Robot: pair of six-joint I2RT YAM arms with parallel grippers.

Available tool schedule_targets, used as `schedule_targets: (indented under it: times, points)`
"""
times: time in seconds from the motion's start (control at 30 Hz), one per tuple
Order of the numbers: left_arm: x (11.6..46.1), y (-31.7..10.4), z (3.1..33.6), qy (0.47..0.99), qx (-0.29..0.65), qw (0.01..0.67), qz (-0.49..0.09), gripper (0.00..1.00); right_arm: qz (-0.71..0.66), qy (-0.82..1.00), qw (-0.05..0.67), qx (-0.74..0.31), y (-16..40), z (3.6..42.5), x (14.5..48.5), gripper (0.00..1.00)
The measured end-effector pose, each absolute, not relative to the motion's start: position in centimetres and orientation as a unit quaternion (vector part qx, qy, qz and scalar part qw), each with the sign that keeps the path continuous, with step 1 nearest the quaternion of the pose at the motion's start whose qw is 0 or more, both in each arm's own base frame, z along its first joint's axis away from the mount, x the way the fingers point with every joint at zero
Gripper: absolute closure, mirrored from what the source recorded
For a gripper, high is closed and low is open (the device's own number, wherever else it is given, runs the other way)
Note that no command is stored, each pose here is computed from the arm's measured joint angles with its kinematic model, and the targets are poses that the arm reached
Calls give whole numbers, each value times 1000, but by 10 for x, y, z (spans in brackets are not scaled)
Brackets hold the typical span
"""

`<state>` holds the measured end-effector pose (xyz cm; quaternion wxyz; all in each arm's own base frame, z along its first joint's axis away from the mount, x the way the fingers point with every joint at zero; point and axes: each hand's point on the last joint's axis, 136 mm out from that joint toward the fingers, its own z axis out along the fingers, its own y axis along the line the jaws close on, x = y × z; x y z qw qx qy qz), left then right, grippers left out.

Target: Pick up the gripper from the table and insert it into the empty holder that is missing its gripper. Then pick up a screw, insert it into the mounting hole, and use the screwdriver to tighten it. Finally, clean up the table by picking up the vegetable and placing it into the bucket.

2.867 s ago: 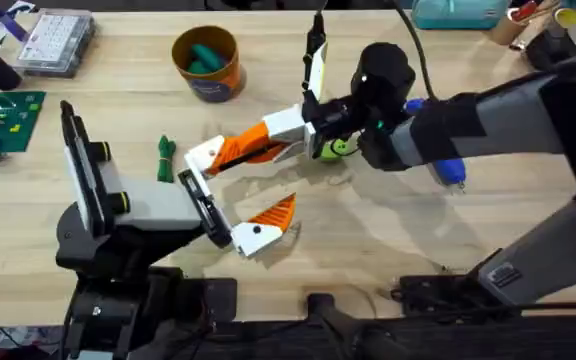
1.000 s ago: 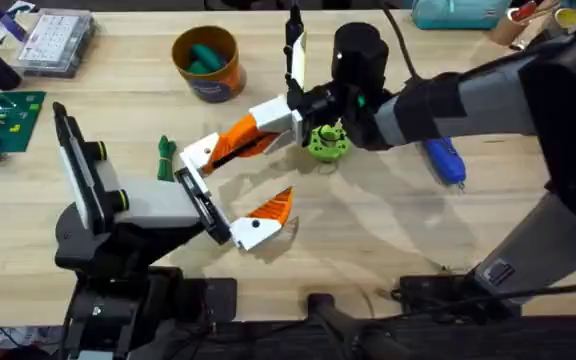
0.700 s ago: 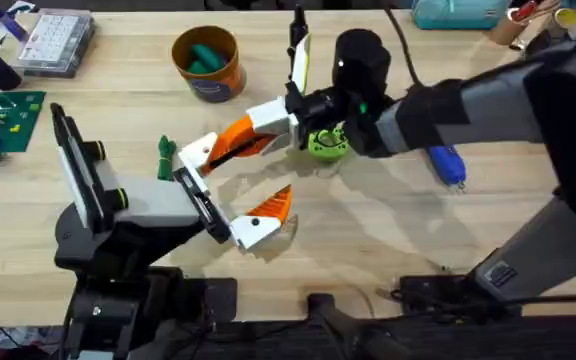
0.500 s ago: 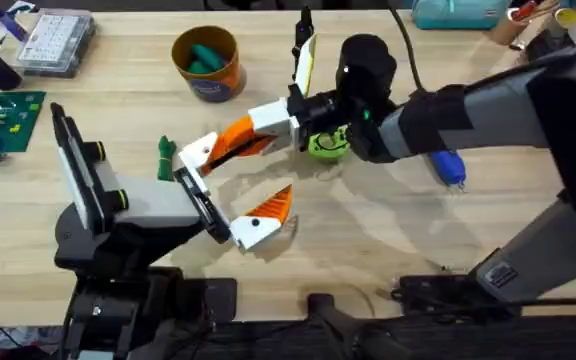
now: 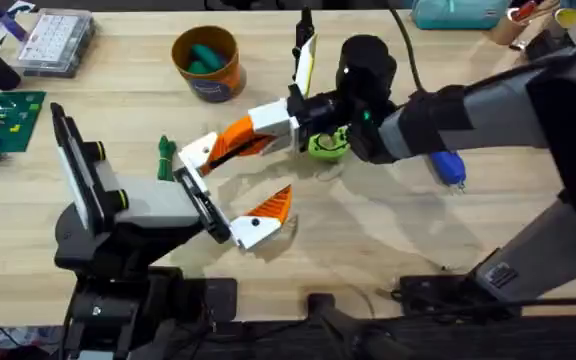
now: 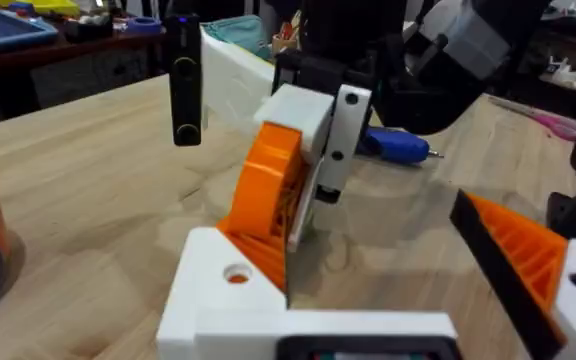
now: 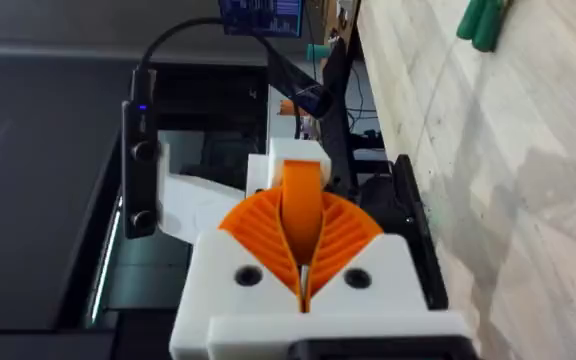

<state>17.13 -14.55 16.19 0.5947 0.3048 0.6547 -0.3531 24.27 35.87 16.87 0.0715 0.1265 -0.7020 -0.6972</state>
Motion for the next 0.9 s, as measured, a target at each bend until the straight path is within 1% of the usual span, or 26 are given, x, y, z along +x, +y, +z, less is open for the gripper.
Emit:
schedule_targets:
  times: [0.37, 0.9]
  points:
    - [168, -148, 162, 654, 306, 587, -366, 8, -696, -707, 66, 107, 354, 165, 238, 991]
    - [169, -147, 162, 655, 304, 587, -365, 8, -696, -709, 62, 101, 356, 165, 239, 991]
